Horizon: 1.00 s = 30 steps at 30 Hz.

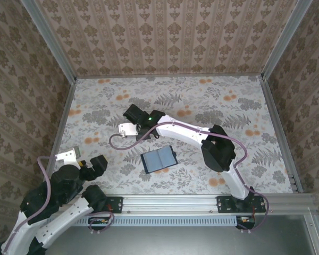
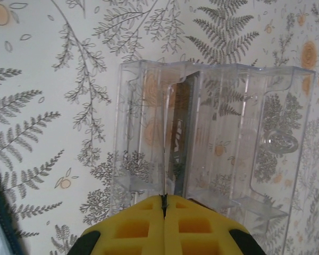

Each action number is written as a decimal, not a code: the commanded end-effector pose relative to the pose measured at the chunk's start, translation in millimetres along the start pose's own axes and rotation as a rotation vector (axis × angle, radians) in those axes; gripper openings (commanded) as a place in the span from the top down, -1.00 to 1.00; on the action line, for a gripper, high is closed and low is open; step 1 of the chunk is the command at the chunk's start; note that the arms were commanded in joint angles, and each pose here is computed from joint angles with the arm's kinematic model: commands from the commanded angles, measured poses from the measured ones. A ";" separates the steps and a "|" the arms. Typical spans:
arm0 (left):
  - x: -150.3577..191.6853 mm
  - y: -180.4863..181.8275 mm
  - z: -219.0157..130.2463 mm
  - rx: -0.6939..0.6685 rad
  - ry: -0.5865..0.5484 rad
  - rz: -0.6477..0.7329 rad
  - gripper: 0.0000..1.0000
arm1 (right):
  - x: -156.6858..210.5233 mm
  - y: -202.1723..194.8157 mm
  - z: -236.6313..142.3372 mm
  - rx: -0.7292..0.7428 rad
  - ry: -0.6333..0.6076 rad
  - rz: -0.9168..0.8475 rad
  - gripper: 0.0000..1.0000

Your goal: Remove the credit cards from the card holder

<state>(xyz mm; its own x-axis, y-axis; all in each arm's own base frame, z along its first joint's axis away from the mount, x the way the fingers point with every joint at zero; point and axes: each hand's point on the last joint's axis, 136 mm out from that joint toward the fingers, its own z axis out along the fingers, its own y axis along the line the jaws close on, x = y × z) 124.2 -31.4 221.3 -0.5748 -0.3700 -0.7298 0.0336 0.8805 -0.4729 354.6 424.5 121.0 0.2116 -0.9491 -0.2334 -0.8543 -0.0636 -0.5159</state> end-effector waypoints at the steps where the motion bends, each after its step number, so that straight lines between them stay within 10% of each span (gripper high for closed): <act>1: -0.4 4.7 -1.7 -0.012 -0.009 -0.016 -1.00 | -4.1 -16.4 3.8 0.062 0.011 -0.017 1.00; 24: 1.0 4.0 -1.1 -0.005 -0.003 -0.011 -1.00 | 0.2 -23.3 35.5 0.044 0.007 0.036 0.99; 30: 0.8 4.3 -0.8 -0.008 -0.004 -0.012 -1.00 | 1.7 -27.7 43.5 0.066 0.015 0.054 0.59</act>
<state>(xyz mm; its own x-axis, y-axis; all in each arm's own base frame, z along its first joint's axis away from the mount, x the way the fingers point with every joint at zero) 124.0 -32.2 221.3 -0.5776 -0.3727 -0.7262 0.0353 0.8774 -0.4784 388.4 433.5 97.2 0.1775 -0.9575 -0.2274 -0.8400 -0.0270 -0.5419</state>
